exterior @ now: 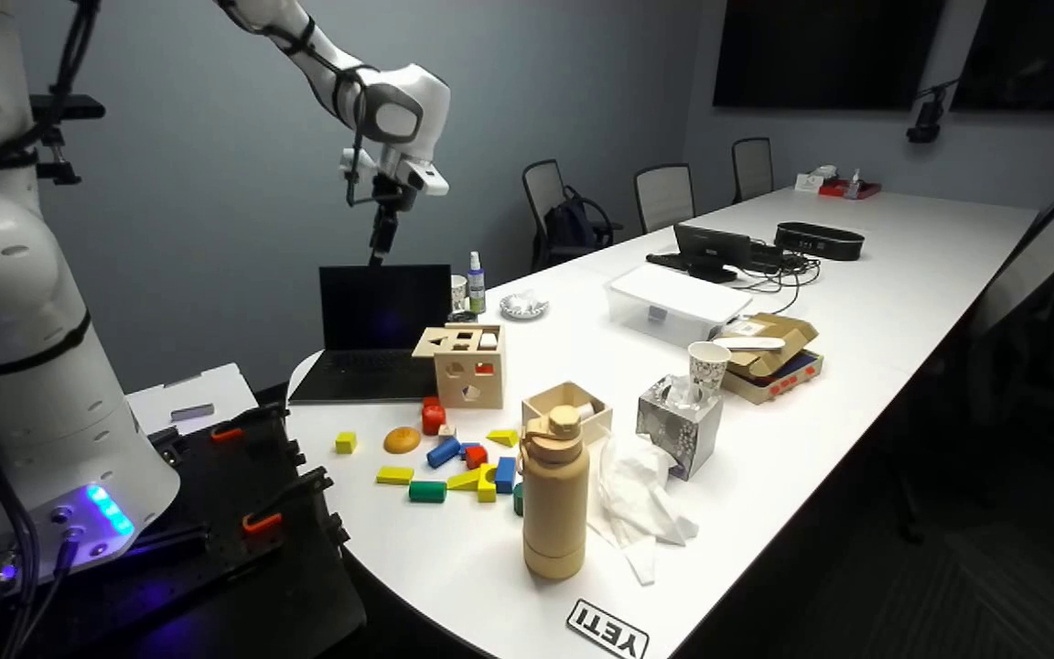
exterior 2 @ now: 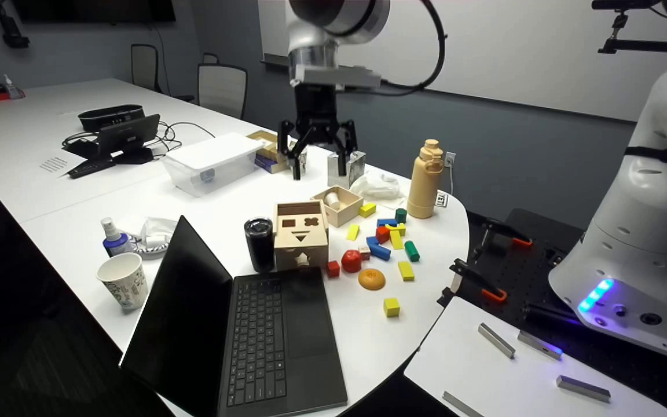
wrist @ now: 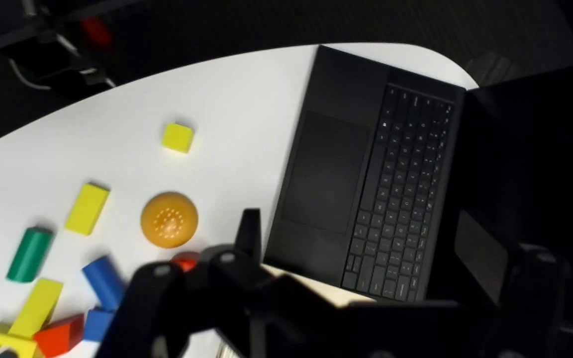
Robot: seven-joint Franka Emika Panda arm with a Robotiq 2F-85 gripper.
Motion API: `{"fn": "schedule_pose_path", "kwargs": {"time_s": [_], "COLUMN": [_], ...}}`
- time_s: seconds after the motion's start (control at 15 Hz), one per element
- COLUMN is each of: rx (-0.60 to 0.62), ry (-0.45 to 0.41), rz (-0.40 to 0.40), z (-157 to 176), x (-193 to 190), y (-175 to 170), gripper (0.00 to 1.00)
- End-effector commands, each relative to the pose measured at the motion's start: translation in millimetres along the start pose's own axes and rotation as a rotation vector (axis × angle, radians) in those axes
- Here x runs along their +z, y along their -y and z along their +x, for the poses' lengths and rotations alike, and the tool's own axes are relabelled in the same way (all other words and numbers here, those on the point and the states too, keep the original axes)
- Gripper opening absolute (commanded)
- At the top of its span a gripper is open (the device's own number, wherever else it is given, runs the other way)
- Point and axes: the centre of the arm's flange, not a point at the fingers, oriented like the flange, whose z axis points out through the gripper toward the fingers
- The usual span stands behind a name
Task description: Close the box
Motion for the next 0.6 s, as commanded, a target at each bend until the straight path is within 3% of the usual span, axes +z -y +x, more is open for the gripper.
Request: {"fn": "schedule_pose_path", "kwargs": {"time_s": [0.0, 0.33, 0.53], "rx": [0.148, 0.331, 0.426], "ry": [0.026, 0.010, -0.015], "rz": [0.074, 0.068, 0.057], "z": [38, 45, 41], "x": [76, 159, 185], "y": [23, 37, 46], "gripper": [1.00, 1.00, 1.00]}}
